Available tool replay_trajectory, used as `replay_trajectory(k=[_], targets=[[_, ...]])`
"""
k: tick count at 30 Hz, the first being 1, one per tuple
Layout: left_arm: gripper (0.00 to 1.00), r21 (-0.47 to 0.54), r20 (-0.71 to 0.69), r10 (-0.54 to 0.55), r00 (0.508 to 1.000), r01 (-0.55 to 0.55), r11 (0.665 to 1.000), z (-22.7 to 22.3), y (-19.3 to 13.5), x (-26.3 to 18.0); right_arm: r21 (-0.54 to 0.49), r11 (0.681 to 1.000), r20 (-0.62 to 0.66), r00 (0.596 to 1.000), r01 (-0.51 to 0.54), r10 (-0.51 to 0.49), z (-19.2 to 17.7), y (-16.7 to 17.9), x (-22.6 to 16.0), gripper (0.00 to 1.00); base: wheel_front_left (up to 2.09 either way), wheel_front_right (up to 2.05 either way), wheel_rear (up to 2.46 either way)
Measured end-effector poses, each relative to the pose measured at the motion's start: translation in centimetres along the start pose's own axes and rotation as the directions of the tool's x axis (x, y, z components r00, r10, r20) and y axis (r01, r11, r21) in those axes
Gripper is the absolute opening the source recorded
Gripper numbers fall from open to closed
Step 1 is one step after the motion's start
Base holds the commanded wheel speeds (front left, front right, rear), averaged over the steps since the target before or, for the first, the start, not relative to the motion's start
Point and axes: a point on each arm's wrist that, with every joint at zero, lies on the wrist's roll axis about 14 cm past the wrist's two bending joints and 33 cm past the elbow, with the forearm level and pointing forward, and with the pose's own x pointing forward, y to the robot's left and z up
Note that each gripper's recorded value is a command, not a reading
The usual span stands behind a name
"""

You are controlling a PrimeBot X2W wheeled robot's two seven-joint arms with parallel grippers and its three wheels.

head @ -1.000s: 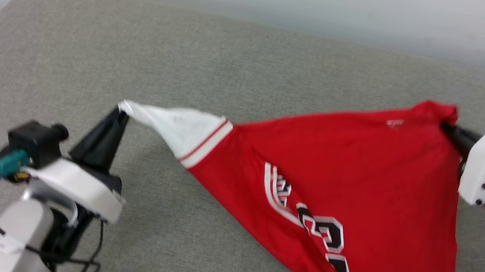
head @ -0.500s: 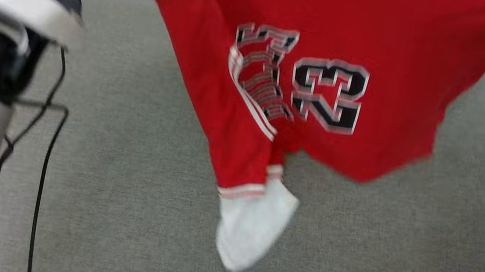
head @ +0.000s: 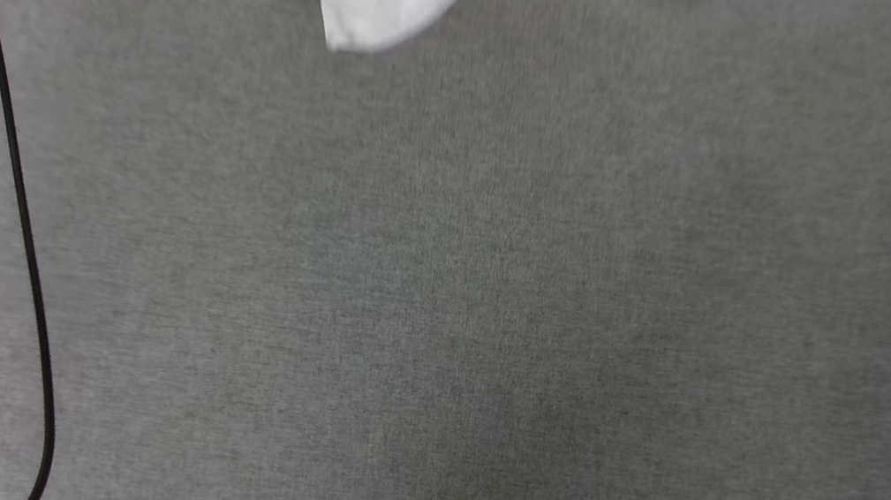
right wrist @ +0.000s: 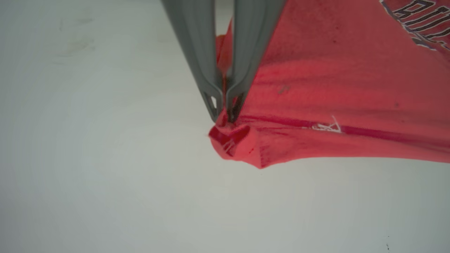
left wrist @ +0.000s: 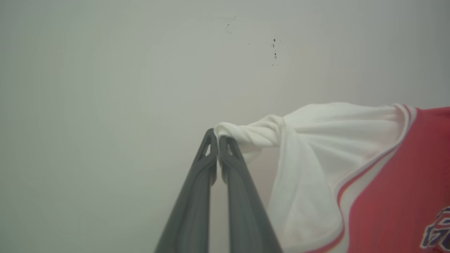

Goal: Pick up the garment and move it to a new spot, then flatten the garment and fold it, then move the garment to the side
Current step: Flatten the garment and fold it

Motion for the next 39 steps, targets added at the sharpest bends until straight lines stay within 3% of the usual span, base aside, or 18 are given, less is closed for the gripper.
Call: replay_trajectory(k=[5,10,19,29,37,39], targets=[[0.0,0.004,-0.039,0.035,0.999,-0.035,0.999,-3.5,1.2,1.9,0.023,1.0,0.016,1.0,0.004,-0.005,-2.3,0.5,2.9,0.0,0.0,0.0,0.0],[0.0,-0.019,-0.149,0.065,0.987,-0.069,0.997,-9.4,1.7,1.6,0.063,0.998,-0.052,0.999,0.002,0.001,-7.6,1.4,4.6,0.0,0.0,0.0,0.0],[0.0,-0.128,-0.345,0.068,0.936,-0.118,0.985,-17.7,0.5,-1.9,0.114,0.994,-0.222,0.975,-0.003,0.029,-16.3,2.8,4.1,0.0,0.0,0.0,0.0],[0.0,-0.277,-0.541,0.025,0.841,-0.207,0.938,-22.8,-2.3,-12.7,0.178,0.984,-0.428,0.901,0.0,0.078,-24.7,4.5,-4.5,0.0,0.0,0.0,0.0],[0.0,-0.316,-0.602,0.002,0.799,-0.24,0.918,-21.4,-3.4,-21.9,0.222,0.975,-0.484,0.868,-0.006,0.115,-26.4,5.3,-12.6,0.0,0.0,0.0,0.0],[0.0,-0.333,-0.614,-0.006,0.789,-0.252,0.909,-19.9,-4.2,-25.5,0.239,0.971,-0.484,0.868,0.012,0.108,-26.0,4.5,-16.1,0.0,0.0,0.0,0.0]])
